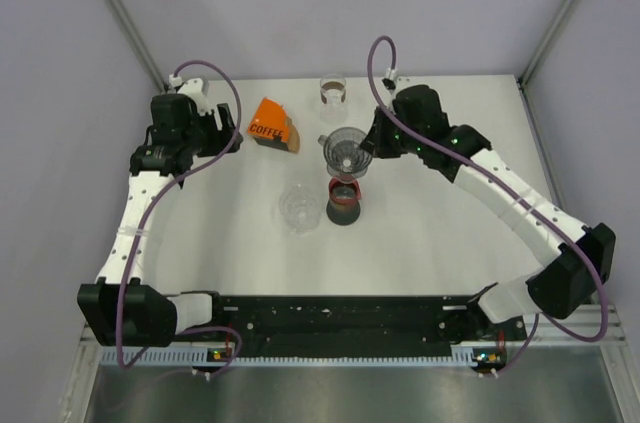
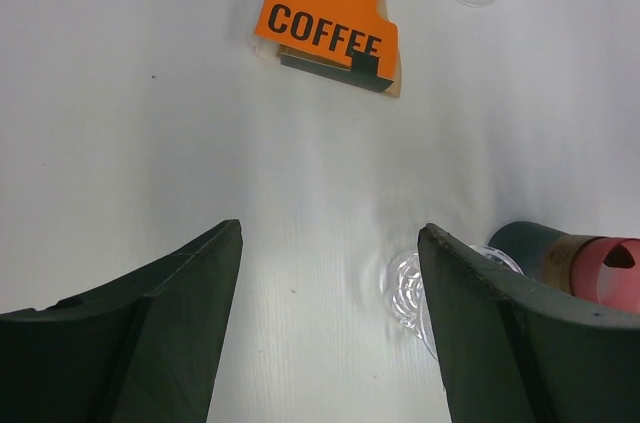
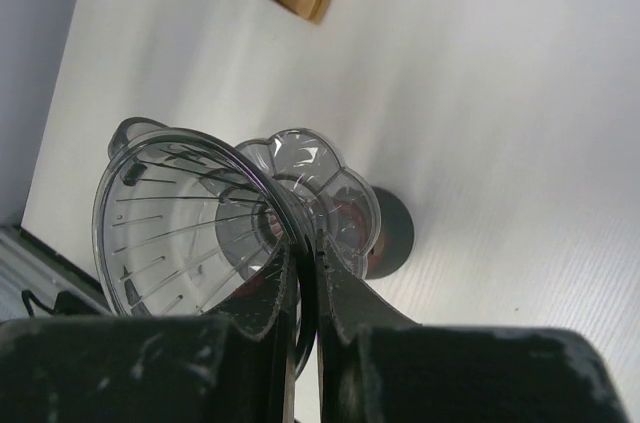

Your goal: Place the coffee filter in the dripper

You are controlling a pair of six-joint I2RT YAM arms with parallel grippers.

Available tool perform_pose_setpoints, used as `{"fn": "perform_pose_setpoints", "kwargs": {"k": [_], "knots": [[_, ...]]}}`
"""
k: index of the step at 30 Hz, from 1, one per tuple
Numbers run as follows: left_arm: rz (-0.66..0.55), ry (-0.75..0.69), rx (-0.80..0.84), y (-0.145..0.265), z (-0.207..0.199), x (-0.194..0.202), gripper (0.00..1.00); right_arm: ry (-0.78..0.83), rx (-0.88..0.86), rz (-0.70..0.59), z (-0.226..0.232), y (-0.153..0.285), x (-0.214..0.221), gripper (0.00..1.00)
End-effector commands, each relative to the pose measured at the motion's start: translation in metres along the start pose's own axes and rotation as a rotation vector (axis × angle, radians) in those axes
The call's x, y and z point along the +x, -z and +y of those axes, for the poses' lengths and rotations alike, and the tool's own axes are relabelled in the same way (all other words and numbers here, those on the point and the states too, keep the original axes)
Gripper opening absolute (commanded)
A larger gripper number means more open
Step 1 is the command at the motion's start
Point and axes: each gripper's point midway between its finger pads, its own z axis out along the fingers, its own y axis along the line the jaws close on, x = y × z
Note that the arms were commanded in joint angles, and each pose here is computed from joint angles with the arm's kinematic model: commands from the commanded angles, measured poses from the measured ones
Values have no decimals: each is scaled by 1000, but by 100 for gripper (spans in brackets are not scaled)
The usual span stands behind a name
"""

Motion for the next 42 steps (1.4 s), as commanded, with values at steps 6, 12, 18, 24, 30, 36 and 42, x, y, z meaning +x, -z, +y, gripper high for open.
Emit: {"fn": "perform_pose_setpoints", "kwargs": {"k": [6, 12, 18, 24, 30, 36, 42], "knots": [[-55, -7, 6, 1, -1, -12, 77, -27, -95, 99, 17, 2, 28, 0], [-59, -13, 0, 2, 1, -12, 77, -34, -117, 171, 19, -12, 45, 0], [-56, -14, 3, 0, 1, -11, 77, -38, -70, 178, 5, -19, 49, 0], [-55, -16, 6, -1, 0, -11, 77, -41, -47, 199, -5, -25, 57, 0], [-56, -18, 1, -1, 1, -11, 77, -53, -40, 223, -8, -29, 65, 0], [-57, -20, 3, -1, 1, -11, 77, -53, -28, 214, -10, -29, 63, 25], [-53, -31, 3, -2, 1, -10, 77, -39, -49, 181, -4, -23, 50, 61]]}}
